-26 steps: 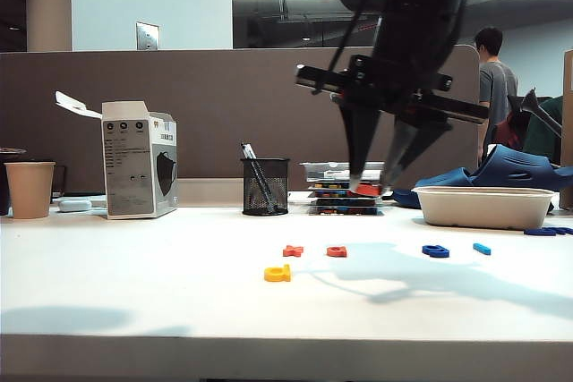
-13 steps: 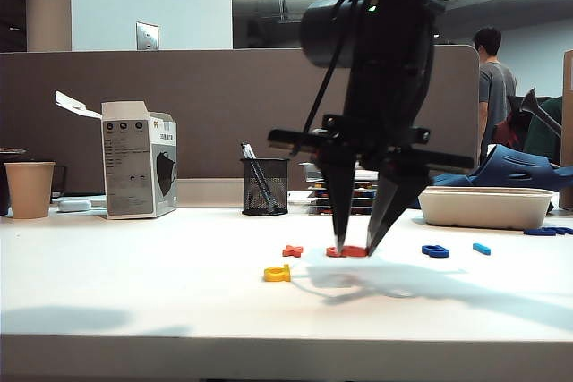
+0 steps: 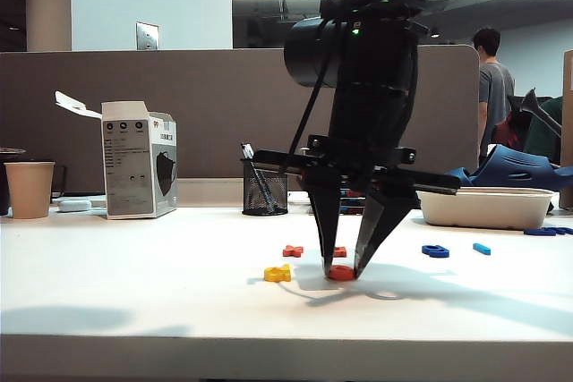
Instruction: Select the appropriate letters from the row of letter magnets placed on the table to arrange into the word "dog".
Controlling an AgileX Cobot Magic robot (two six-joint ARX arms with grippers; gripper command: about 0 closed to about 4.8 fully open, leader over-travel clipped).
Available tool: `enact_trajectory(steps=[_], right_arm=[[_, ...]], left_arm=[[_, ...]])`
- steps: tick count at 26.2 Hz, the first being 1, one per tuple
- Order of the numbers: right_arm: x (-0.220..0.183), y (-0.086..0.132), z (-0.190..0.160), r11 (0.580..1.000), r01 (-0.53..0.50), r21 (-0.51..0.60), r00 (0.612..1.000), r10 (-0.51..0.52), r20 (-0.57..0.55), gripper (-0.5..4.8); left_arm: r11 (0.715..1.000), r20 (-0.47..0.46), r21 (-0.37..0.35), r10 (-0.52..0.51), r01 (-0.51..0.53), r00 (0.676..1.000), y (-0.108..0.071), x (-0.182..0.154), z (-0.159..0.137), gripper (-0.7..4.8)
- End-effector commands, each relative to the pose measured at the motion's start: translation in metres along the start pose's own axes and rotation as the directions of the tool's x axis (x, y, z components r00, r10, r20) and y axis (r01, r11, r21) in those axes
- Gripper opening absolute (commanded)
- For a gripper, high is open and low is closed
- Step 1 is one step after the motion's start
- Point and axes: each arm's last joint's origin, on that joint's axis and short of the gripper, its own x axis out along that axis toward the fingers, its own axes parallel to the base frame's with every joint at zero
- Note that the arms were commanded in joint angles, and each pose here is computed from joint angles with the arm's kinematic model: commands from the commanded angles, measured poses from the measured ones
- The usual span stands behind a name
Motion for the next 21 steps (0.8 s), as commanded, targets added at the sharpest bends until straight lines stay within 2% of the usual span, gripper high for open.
enact_trajectory(steps=[1,17,21], right_arm=[[0.0006,0.0002,-0.0021,1.000,0.010,0.002,1.000,-0.010,-0.017,1.03],[0.0005,-0.0002,-0.0024,1.000,0.013,0.002,1.000,-0.013,-0.021,1.03],[0.0005,-0.0002,-0.0023,1.000,0.013,0.002,1.000,-0.013,-0.020,1.18]], left_arm=[[1.000,0.008,-0.004,-0.001,0.001,1.000,0.0003,-0.0010,0.0012,-0.05],[1.000,0.008,-0.004,-0.001,0.001,1.000,0.0003,-0.0009,0.0011,-0.05],[1.000,0.008,-0.004,-0.001,0.001,1.000,0.0003,-0.0010,0.0011,-0.05]])
